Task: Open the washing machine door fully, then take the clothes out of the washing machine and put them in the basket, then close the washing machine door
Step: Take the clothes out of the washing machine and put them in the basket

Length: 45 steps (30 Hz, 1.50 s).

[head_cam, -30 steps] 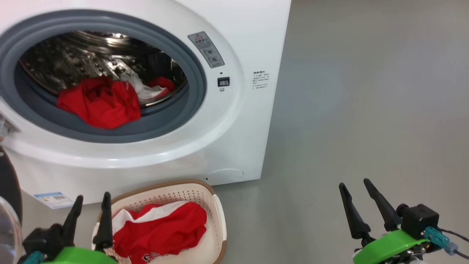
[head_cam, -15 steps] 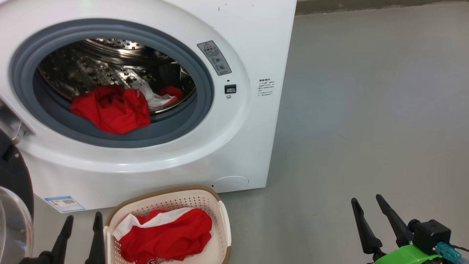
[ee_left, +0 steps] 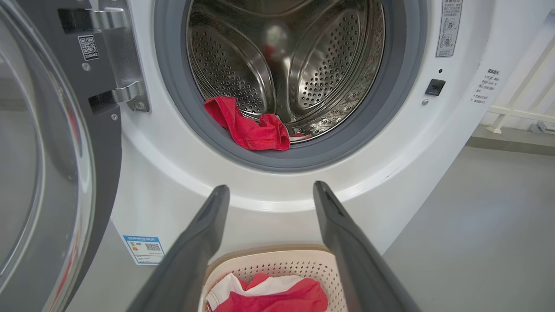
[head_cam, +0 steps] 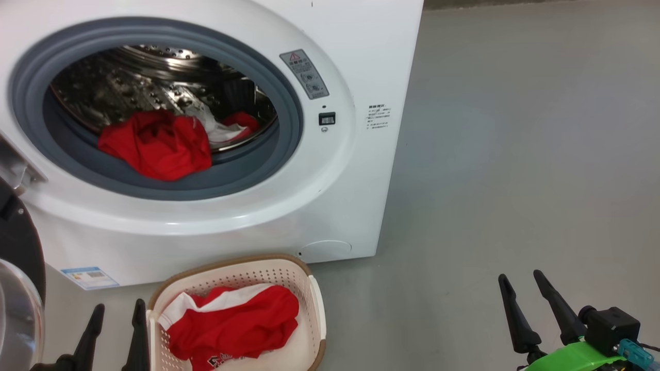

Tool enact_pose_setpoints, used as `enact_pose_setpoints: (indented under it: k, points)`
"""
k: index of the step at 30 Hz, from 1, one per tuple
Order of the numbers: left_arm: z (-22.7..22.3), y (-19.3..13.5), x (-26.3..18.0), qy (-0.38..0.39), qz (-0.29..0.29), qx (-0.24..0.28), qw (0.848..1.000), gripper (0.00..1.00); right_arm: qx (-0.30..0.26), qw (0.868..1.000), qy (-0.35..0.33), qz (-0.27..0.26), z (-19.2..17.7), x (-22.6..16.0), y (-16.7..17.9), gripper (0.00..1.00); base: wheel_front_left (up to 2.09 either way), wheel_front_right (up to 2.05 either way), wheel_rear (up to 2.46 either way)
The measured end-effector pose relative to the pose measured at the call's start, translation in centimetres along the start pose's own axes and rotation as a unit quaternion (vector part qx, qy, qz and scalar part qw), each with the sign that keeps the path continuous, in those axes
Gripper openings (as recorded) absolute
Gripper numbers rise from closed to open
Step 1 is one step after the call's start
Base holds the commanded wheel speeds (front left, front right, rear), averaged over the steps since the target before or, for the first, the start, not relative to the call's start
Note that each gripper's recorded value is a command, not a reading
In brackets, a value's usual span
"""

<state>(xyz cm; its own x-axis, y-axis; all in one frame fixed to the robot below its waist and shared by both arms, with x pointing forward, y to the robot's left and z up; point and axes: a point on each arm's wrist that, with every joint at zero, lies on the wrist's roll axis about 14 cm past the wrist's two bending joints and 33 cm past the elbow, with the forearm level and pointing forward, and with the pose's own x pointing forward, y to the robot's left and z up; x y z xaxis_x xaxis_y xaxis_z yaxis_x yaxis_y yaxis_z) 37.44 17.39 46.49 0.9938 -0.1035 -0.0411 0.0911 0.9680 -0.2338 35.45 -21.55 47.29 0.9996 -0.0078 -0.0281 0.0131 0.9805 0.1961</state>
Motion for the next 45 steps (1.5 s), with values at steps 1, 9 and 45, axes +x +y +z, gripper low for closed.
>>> enact_pose_setpoints:
  k: [1,9,45]
  points:
    - [-0.2,0.0,0.1,0.003,0.000,0.000,1.000,1.00,0.001,1.000,0.002,0.000,-0.1,0.1,0.0,1.00,0.00,0.00,0.00]
    - [-0.8,-0.9,3.3,0.015,-0.030,0.014,0.999,1.00,0.012,1.000,0.018,-0.002,-1.5,1.0,0.6,1.00,0.00,0.00,0.00]
    - [-6.3,-3.3,26.1,0.183,-0.102,0.196,0.958,1.00,0.023,0.998,0.052,-0.032,-4.7,5.3,-0.2,1.00,0.00,0.00,0.00]
